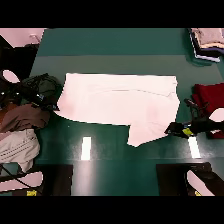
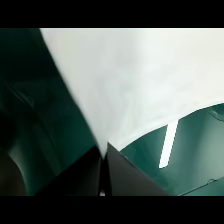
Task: Fold the shirts.
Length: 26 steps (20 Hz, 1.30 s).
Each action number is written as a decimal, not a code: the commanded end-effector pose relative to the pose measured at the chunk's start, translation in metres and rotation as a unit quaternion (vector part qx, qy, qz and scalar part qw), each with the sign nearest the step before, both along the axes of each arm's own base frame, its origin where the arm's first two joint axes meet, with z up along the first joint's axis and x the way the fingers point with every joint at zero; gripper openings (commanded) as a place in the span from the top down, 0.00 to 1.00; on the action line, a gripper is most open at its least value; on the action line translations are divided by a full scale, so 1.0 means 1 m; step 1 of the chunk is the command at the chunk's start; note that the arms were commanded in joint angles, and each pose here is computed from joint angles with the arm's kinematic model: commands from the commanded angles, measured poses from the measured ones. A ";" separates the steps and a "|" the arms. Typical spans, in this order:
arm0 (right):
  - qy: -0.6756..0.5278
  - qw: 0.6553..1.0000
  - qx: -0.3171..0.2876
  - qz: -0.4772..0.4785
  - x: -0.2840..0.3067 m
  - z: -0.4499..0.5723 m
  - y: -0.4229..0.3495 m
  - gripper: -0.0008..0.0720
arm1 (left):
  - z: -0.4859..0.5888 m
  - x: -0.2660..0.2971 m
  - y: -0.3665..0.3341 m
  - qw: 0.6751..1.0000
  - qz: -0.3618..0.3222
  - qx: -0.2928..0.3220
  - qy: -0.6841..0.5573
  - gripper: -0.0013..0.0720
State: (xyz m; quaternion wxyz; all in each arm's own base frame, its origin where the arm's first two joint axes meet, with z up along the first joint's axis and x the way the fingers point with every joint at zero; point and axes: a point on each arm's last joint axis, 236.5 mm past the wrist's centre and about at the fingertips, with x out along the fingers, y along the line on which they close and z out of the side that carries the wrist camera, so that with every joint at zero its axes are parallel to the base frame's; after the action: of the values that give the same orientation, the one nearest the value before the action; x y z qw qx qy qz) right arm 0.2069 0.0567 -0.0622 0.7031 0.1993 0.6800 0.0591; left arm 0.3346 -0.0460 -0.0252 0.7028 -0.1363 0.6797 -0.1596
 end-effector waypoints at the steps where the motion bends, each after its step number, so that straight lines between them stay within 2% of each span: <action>1: -0.018 1.000 0.002 0.001 0.010 -0.014 0.010 0.41 | 0.002 0.001 -0.002 1.000 0.000 -0.004 -0.002 0.95; 3: -0.005 1.000 0.003 0.017 0.011 -0.017 0.015 0.67 | 0.002 0.000 -0.002 1.000 -0.001 -0.004 -0.001 0.95; 4: 0.000 1.000 0.004 0.028 0.011 -0.016 0.017 0.86 | 0.002 -0.001 -0.002 1.000 -0.002 -0.005 0.002 0.95; 5: 0.008 0.999 0.008 0.042 0.009 -0.013 0.019 0.97 | 0.002 -0.004 -0.003 1.000 -0.010 -0.006 0.004 0.95; 7: 0.025 0.997 0.002 0.069 0.003 0.002 0.015 0.97 | 0.005 -0.010 -0.004 1.000 -0.022 -0.009 0.011 0.95; 10: 0.054 0.991 -0.069 0.101 -0.019 0.039 -0.028 0.97 | 0.024 -0.017 -0.006 1.000 -0.025 -0.007 -0.006 0.95; 13: 0.041 0.992 -0.101 0.065 -0.033 0.086 -0.058 0.97 | 0.046 -0.050 -0.013 0.999 -0.033 -0.013 0.003 0.95; 17: -0.023 0.993 -0.110 0.023 -0.022 0.127 -0.070 0.97 | 0.058 -0.087 -0.041 0.997 -0.033 -0.069 0.004 0.95; 20: -0.088 0.992 -0.087 0.035 0.016 0.136 -0.052 0.97 | 0.060 -0.070 -0.051 0.995 -0.010 -0.093 -0.027 0.95; 22: -0.119 0.988 -0.094 0.040 0.049 0.139 -0.050 0.97 | 0.060 -0.046 -0.046 0.994 0.016 -0.084 -0.071 0.95; 26: -0.103 0.990 -0.089 0.038 0.093 0.126 -0.054 0.97 | 0.042 -0.003 -0.035 0.989 0.072 -0.074 -0.104 0.95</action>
State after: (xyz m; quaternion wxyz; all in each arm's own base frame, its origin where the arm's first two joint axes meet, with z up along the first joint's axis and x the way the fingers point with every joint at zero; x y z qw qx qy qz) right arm 0.2681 0.0026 0.0684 0.7774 0.0980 0.6197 0.0444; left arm 0.3007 -0.0869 0.0251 0.7423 -0.1959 0.6087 -0.2004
